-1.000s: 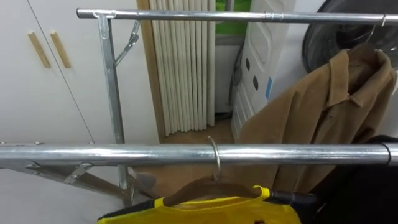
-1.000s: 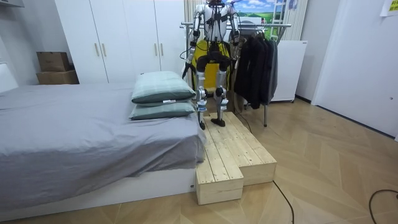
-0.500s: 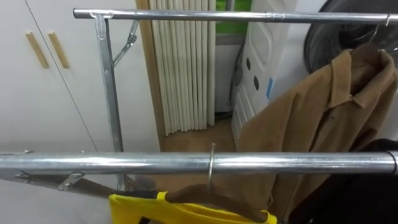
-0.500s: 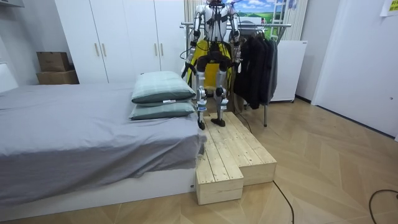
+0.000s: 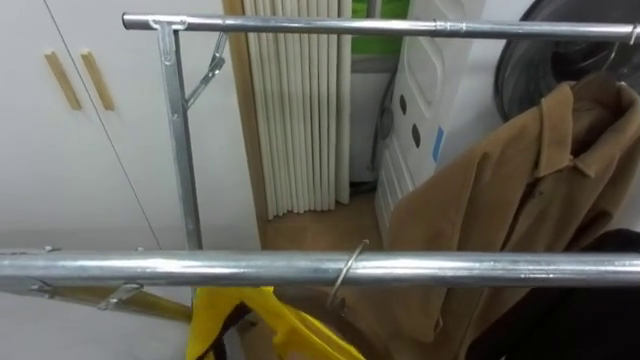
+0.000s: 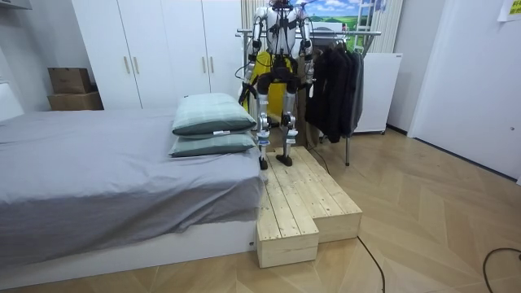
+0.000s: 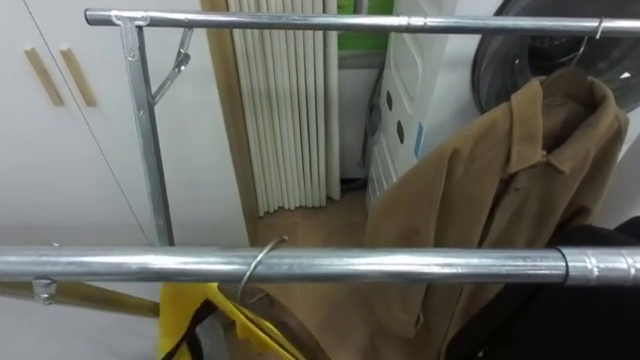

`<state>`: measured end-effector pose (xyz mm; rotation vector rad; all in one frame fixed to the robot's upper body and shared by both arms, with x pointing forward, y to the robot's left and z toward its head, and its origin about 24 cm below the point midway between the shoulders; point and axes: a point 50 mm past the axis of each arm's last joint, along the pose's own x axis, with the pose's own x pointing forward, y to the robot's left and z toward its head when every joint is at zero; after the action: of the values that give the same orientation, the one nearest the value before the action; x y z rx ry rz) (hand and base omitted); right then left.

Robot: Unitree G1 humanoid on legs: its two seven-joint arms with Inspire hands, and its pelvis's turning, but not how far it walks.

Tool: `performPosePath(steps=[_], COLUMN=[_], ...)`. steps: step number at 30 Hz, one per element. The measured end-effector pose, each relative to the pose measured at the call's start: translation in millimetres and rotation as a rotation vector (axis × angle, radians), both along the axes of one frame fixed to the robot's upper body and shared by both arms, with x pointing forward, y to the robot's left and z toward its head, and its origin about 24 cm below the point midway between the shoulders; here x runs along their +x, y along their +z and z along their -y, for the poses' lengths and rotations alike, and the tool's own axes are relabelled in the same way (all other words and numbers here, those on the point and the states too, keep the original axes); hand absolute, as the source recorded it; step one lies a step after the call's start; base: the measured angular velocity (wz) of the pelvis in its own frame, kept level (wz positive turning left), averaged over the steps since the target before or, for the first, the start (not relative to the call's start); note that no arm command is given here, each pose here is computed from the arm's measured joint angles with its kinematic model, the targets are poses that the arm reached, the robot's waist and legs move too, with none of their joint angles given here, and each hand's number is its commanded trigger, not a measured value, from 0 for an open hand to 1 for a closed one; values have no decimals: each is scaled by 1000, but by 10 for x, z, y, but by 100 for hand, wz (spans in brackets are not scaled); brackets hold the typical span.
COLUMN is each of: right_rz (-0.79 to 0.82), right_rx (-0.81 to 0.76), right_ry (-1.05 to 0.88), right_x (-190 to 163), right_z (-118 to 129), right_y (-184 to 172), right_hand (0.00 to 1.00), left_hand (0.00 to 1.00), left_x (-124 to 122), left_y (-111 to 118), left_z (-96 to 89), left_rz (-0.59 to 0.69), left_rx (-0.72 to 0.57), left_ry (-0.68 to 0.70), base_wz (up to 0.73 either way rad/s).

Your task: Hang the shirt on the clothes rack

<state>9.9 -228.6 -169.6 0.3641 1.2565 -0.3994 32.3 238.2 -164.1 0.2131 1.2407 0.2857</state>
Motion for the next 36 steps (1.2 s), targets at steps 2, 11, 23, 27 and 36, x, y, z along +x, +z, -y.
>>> performPosePath(steps=[2,11,23,27,36], right_rz=[-21,-58,-77,-73,-54], right_rx=[5,-15,-43,-44,-50], right_ry=[-12,-13,42,45,82], right_x=[-37,-83,-11,12,110], right_z=[-3,11,19,18,16], right_y=[-7,-12,-14,-14,-11], right_hand=[0,0,0,0,0], left_hand=[0,0,0,0,0], left_x=[16,-9,-9,-8,-7], left_y=[-4,-19,-24,-24,-23], left_z=[7,18,27,27,27], left_rz=[-4,-43,-55,-54,-50], left_rx=[-2,-18,-42,-42,-41], left_ry=[1,5,0,-1,-5], base_wz=[0,-3,0,0,1])
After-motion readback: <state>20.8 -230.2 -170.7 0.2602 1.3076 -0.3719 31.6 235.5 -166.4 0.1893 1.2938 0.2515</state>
